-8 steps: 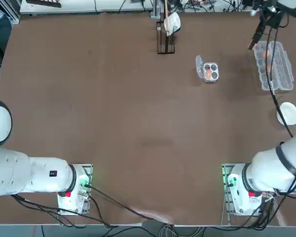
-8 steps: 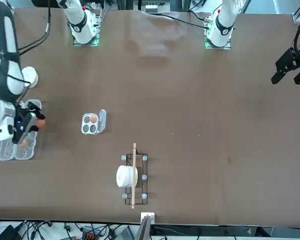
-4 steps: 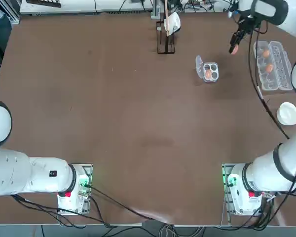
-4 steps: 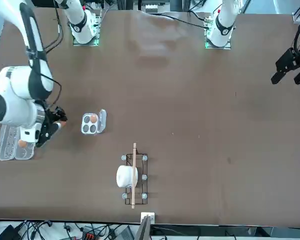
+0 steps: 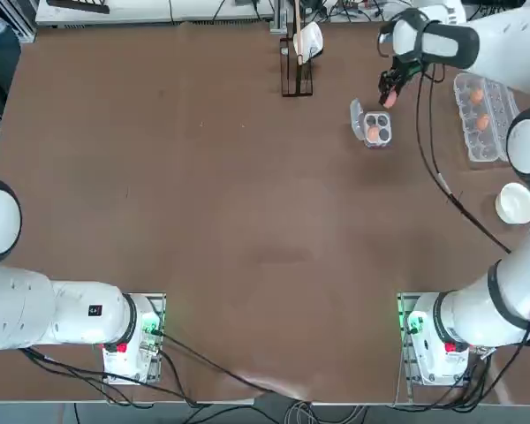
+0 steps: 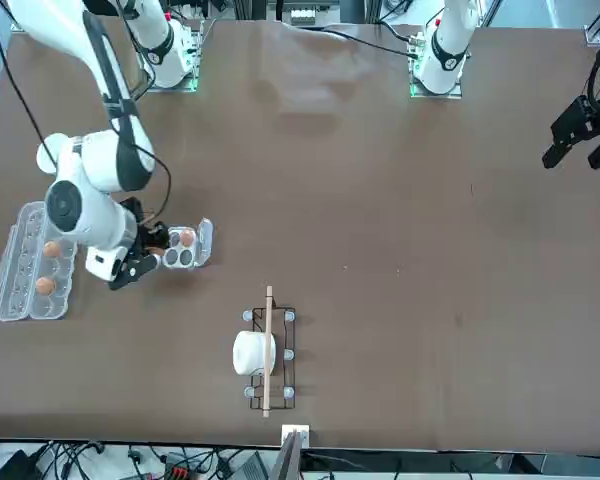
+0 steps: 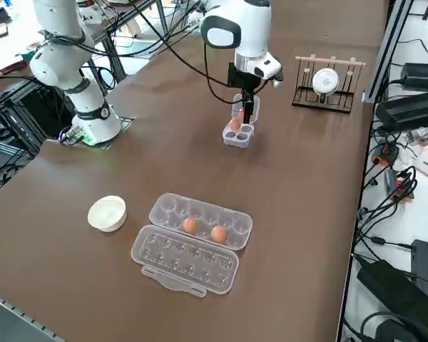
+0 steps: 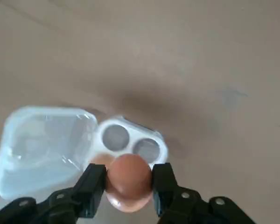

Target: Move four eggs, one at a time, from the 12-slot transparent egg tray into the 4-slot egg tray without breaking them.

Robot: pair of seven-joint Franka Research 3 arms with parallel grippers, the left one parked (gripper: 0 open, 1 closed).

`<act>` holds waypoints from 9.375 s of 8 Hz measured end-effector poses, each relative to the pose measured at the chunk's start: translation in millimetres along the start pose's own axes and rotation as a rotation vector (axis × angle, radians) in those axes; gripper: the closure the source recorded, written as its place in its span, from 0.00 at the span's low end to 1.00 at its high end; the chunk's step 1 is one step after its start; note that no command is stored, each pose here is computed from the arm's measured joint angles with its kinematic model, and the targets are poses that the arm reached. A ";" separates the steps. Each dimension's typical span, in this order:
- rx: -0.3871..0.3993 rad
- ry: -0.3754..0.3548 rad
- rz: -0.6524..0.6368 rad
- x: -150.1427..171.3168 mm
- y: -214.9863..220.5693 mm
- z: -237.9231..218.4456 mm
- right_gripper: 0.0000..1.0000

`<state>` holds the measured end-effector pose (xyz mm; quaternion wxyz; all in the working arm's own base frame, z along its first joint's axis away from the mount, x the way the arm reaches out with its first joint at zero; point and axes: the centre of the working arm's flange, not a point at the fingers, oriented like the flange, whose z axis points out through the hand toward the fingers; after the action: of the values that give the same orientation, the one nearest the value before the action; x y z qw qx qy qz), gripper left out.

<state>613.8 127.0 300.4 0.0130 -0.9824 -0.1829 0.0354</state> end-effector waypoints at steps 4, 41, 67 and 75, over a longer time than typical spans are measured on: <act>-0.005 0.015 0.092 -5.5 -34.4 32.5 0.42; 0.003 0.024 -0.968 -163.4 371.5 45.1 0.00; 0.030 0.026 -1.154 -172.7 395.7 82.7 0.42; 0.066 0.029 -1.054 -166.0 384.3 -9.0 0.42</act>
<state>597.7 -291.4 305.4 0.0626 -0.7565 -0.6508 0.0163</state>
